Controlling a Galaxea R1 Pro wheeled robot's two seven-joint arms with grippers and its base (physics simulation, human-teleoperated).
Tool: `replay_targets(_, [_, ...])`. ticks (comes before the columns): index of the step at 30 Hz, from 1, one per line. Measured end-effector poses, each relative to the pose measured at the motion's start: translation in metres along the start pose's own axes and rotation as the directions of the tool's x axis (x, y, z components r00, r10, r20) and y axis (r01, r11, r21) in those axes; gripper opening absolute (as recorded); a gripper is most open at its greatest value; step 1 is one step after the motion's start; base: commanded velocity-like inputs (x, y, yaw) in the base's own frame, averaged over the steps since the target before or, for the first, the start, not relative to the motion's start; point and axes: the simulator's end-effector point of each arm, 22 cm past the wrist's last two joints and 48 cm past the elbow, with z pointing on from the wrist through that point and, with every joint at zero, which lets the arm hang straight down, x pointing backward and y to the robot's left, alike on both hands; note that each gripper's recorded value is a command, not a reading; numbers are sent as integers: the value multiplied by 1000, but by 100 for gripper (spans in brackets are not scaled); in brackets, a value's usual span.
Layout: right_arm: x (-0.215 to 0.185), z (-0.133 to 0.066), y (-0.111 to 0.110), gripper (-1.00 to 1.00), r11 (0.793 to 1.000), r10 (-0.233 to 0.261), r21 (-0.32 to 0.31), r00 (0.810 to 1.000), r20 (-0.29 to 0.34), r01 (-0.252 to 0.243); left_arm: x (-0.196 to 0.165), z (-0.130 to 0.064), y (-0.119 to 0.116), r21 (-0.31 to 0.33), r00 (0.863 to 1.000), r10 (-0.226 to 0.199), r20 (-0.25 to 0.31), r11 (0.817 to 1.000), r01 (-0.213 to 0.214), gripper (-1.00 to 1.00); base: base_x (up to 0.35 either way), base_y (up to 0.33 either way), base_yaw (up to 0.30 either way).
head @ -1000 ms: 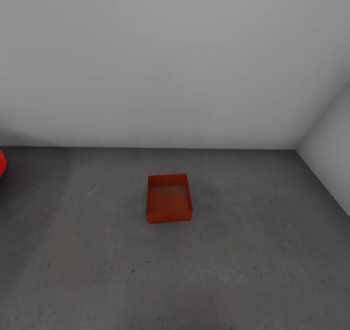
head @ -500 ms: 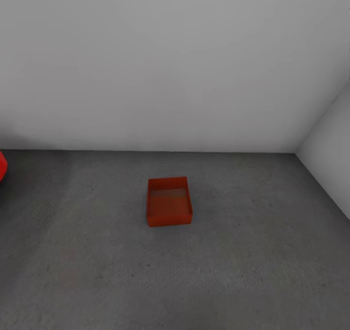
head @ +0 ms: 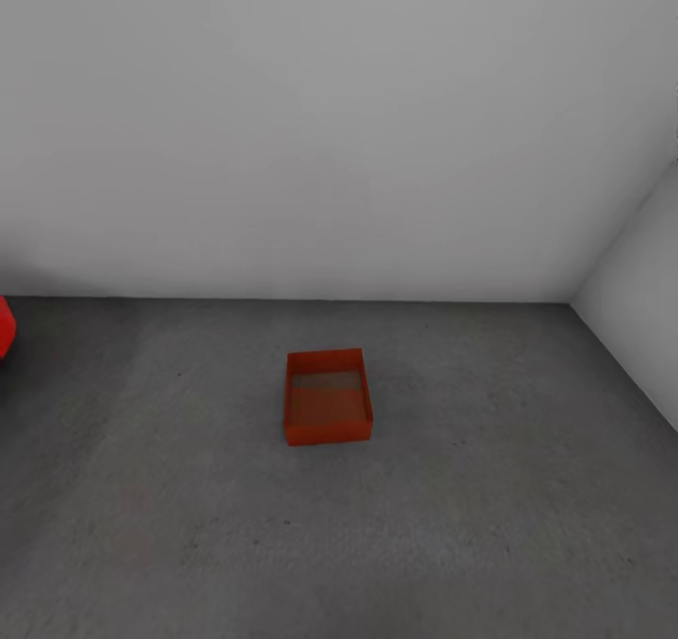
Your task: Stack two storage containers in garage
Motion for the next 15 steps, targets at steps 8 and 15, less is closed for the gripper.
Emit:
replay_targets(8, [-4, 0, -1, 100, 1000, 21, 4, 1000, 9, -21, -5, -1, -1, 3, 1000, -3, 12, 1000, 3, 100, 0, 0, 0])
replay_targets(15, [-10, 0, -1, 100, 1000, 29, 5, 999, 26, -29, -10, -2, -2, 5, 1000, -5, 23, 1000, 5, 100, 0, 0, 0])
